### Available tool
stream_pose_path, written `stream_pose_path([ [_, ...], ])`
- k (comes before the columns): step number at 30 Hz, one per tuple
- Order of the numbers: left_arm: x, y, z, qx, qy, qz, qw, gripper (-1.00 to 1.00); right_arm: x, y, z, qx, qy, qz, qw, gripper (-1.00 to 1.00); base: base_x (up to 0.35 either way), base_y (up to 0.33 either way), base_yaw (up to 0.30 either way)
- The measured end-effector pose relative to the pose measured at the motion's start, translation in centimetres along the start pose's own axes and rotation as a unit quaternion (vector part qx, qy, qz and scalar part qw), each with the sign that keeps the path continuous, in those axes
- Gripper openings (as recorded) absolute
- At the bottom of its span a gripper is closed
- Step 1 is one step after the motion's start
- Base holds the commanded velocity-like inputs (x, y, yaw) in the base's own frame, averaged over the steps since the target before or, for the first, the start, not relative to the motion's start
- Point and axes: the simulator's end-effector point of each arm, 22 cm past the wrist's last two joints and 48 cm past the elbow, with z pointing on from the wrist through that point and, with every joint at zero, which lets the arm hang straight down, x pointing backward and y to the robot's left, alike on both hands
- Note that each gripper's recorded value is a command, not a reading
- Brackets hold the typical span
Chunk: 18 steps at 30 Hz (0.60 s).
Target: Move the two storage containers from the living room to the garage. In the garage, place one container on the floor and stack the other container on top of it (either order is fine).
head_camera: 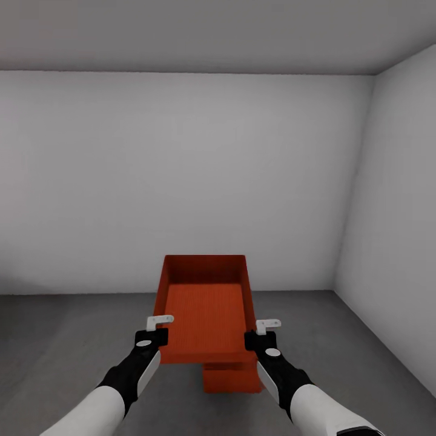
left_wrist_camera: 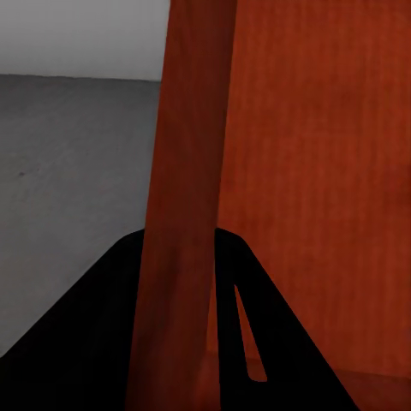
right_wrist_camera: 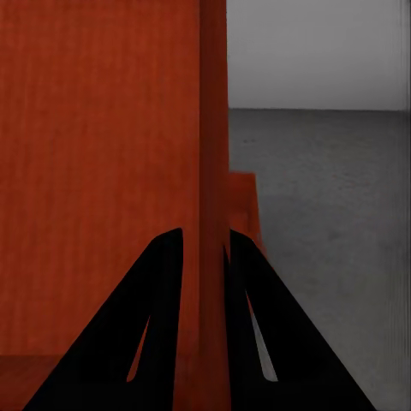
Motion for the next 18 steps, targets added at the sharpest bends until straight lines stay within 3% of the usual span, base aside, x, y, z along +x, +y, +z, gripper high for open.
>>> stream_pose_path([
  [18, -0.05, 0.0, 0.0, 0.0, -0.001, 0.0, 1.0, -1.0, -0.03, 0.0, 0.0, 0.0, -0.001, 0.0, 1.0, -1.0, 0.321, 0.0, -0.287],
])
